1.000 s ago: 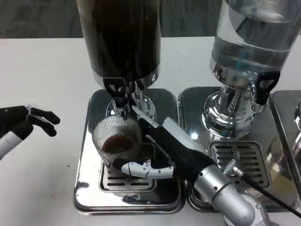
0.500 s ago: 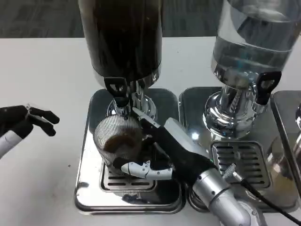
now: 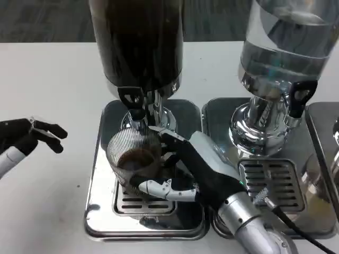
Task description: Grasp the cup under the faucet to collect the drink, then remove the cup.
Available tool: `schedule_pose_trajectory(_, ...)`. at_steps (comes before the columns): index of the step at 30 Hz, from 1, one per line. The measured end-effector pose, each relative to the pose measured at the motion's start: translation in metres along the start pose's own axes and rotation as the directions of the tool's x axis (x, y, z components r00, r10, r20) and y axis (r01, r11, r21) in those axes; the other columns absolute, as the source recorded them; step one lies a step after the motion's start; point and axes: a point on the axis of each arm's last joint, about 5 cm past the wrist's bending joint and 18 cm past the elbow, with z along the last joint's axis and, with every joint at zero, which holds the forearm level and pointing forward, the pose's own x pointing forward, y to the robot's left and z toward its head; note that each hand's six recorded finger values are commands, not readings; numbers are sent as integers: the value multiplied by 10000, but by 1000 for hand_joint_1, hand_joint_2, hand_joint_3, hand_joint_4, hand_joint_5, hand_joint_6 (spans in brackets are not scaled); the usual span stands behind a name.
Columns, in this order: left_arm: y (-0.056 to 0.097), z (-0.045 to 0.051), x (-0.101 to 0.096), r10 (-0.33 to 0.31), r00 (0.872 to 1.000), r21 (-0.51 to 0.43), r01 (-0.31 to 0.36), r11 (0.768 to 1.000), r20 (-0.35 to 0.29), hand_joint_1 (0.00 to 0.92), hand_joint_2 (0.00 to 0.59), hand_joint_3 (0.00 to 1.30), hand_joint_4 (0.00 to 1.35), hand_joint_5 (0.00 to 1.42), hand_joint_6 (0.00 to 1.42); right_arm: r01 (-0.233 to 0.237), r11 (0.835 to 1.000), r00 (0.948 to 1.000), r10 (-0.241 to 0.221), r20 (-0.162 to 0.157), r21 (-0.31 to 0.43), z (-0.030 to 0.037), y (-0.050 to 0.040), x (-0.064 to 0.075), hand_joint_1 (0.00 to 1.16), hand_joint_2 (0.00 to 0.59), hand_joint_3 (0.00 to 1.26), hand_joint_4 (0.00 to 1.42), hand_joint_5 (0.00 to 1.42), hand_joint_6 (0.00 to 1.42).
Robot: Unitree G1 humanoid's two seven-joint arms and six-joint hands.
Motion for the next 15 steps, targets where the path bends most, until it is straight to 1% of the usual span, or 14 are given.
schedule_pose_trajectory(4, -1, -1, -2, -2, 10000, -2, 2, 10000, -7, 0, 117, 532, 596, 447, 247, 64, 10000, 10000, -64, 3, -20, 1, 5, -1, 602, 223, 233, 266, 376, 498)
schedule_pose_trajectory(5, -1, -1, -2, -3, 10000, -3, 3, 10000, -8, 0, 125, 528, 596, 447, 247, 74, 10000, 10000, -74, 2, -15, 1, 8, -2, 602, 224, 234, 274, 378, 507)
schedule_pose_trajectory(6, -1, -1, -2, -4, 10000, -3, 4, 10000, -9, 0, 145, 519, 591, 447, 247, 83, 10000, 10000, -83, 1, -17, 2, 9, -3, 602, 224, 239, 283, 389, 517)
schedule_pose_trajectory(7, -1, -1, -3, -4, 10000, -3, 4, 10000, -10, 0, 150, 517, 590, 447, 247, 98, 10000, 10000, -98, 1, -9, 3, 12, -3, 601, 224, 243, 290, 401, 534)
schedule_pose_trajectory(15, -1, -1, -3, -11, 10000, -1, 11, 10000, -12, 0, 171, 499, 572, 445, 247, 404, 9991, 9992, -403, -20, 136, 2, 46, -24, 601, 224, 278, 338, 465, 609)
